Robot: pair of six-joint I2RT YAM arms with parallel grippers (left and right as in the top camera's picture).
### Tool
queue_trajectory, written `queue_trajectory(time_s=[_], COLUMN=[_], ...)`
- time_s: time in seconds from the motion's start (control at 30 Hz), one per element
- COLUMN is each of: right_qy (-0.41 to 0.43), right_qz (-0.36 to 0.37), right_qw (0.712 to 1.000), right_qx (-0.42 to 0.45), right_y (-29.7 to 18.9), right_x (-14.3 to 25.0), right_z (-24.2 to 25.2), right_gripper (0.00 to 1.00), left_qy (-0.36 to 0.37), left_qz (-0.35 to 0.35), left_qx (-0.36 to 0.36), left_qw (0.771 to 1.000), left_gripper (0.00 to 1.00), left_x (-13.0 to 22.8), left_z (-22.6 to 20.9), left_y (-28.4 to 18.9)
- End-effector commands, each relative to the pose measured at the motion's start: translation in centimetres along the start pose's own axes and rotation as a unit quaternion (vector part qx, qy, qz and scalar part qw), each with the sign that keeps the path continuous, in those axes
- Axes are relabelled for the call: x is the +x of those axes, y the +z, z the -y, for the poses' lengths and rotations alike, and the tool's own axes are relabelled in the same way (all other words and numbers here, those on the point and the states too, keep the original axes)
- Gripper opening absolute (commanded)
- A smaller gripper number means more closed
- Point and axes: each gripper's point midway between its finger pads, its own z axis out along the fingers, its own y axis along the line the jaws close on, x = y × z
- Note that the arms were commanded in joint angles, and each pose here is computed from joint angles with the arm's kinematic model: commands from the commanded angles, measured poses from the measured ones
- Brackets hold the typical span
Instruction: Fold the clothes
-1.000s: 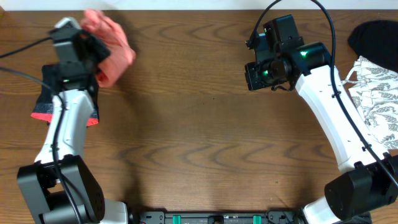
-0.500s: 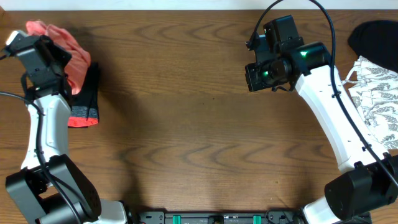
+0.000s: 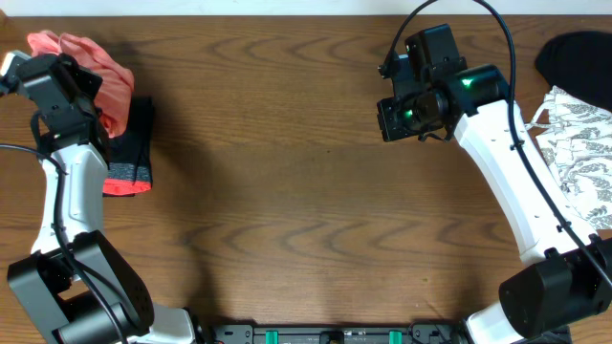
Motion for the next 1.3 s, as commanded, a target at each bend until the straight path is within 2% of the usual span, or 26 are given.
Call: queue_trajectory(time_s=[0.0,0.17,0.4,0.73,0.77,0.83,1.0,1.2,1.27], right_qy=[-0.003,-0.002,-0.002,-0.002,-0.002,-0.002,-0.002,-0.002,-0.002], right_qz=[-0.002,-0.007,-0.007,-0.006,-0.006,-0.006,-0.006,-0.006,-0.007], right_qw=[1.000,1.000,1.000,1.000,1.000,1.000,1.000,1.000,1.000], right_qx=[0.002,0.003,0.003,0.003,0.003,0.003,0.003,0.003,0.003], right_y=[0.0,0.0,0.0,0.0,0.0,0.0,0.0,0.0,0.0], right_x=[0.0,0.2,0.3,0.2,0.2,0.2,0.2,0.2,0.3], right_z=[0.2,0.2,0.2,0.2,0.2,0.2,0.2,0.2,0.2], right_gripper=[0.05,0.04,0.05,0.05,0.05,0.05,0.05,0.05,0.05], left_qy=[-0.051,-0.048,-0.043,-0.048,-0.045,-0.041,-0.037,-0.036,-0.039], left_qz=[0.009,-0.030,-0.064,-0.116,-0.124,-0.142,-0.164,-0.171,-0.159], left_qx=[-0.003,-0.051,-0.164,-0.245,-0.252,-0.267,-0.287,-0.294,-0.283], left_qw=[0.999,0.997,0.983,0.961,0.959,0.952,0.943,0.940,0.945], left_gripper=[0.06,0.06,0.06,0.07,0.12,0.28,0.31,0.48,0.62], left_x=[-0.4,2.5,3.9,5.2,5.5,6.3,7.3,7.6,7.0], left_z=[0.0,-2.8,-9.4,-14.5,-14.8,-15.4,-16.2,-16.5,-16.0], left_y=[0.8,2.3,1.7,-0.2,-0.5,-1.1,-2.0,-2.3,-1.8])
